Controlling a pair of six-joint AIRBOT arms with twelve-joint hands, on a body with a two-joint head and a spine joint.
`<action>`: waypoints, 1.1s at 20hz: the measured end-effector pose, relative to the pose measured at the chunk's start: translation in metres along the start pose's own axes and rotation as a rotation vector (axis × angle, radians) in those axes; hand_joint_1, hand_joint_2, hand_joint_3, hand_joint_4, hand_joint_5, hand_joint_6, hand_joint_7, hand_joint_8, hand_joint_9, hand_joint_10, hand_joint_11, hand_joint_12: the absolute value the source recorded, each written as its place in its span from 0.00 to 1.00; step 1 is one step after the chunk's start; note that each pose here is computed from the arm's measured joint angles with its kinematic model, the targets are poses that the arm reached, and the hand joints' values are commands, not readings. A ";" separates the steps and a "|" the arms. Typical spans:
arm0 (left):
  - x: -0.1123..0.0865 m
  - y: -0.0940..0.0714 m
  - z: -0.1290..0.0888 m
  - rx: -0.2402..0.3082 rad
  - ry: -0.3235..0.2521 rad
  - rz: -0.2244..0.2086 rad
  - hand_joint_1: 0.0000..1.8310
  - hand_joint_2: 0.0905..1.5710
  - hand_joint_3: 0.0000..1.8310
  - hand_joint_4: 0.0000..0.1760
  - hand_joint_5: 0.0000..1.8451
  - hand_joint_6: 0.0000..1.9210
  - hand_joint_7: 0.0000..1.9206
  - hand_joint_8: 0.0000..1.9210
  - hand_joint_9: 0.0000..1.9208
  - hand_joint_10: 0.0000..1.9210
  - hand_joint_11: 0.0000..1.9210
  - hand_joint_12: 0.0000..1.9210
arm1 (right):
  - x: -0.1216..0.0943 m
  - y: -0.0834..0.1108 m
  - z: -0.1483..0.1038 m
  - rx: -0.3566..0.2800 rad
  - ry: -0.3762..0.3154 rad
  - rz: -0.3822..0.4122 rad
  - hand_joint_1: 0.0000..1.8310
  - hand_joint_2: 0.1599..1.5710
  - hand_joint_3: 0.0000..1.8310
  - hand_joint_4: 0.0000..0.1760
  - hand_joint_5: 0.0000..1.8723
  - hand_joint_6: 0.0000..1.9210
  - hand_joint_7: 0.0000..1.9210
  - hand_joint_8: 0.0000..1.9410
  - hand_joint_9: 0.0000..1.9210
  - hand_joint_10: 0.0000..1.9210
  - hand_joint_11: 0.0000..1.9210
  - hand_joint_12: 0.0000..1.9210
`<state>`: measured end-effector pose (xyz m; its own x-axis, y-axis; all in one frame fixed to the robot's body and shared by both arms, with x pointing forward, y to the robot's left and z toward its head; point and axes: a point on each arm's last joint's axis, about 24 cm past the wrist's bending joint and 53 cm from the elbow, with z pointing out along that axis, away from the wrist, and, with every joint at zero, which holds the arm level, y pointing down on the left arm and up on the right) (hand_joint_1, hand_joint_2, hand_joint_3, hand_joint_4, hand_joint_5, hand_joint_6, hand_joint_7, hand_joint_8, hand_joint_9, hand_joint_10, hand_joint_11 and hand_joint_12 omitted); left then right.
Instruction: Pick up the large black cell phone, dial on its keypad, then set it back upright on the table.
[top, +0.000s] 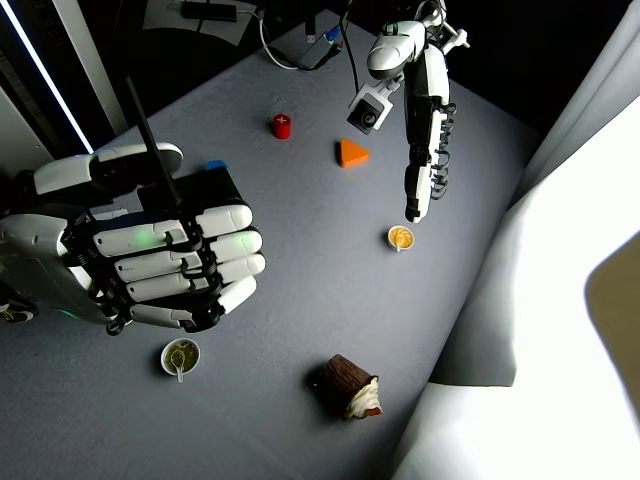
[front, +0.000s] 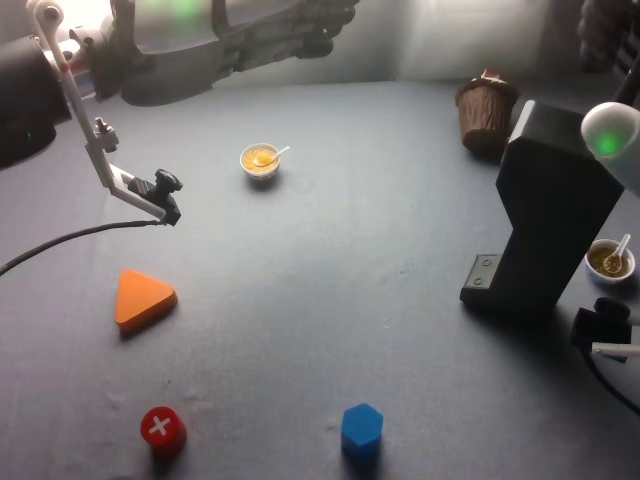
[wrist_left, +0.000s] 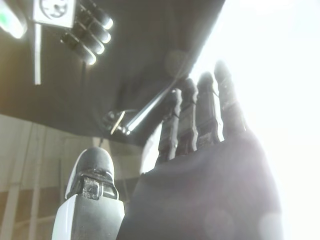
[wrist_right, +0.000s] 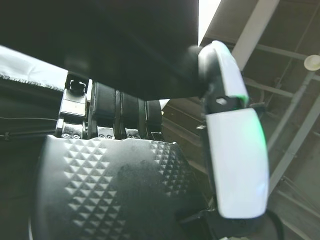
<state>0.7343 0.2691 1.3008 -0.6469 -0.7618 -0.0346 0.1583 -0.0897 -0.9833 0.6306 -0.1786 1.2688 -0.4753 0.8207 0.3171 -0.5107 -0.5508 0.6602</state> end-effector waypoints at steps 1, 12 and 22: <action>0.000 0.000 0.000 0.000 0.000 0.000 0.00 0.76 0.00 0.00 0.05 0.00 0.05 0.00 0.03 0.00 0.00 0.08 | 0.000 0.000 0.000 0.000 0.000 0.000 0.31 0.56 0.00 0.03 0.08 0.00 0.06 0.00 0.05 0.00 0.00 0.20; -0.001 0.000 0.000 0.001 -0.001 0.001 0.00 0.76 0.00 0.00 0.06 0.00 0.05 0.00 0.03 0.00 0.00 0.08 | -0.001 0.021 -0.003 0.018 0.024 -0.039 0.12 0.51 0.00 0.20 0.00 0.00 0.00 0.00 0.00 0.00 0.00 0.10; 0.000 0.001 -0.001 -0.003 0.000 -0.001 0.00 0.76 0.00 0.00 0.05 0.00 0.04 0.00 0.02 0.00 0.00 0.08 | 0.007 0.079 -0.016 0.068 0.061 -0.201 0.09 0.52 0.00 0.33 0.00 0.00 0.00 0.00 0.00 0.00 0.00 0.02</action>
<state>0.7342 0.2698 1.2993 -0.6467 -0.7620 -0.0332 0.1551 -0.0888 -0.9839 0.5752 -0.2186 1.3125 -0.4123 0.9011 0.1340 -0.5510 -0.3638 0.7510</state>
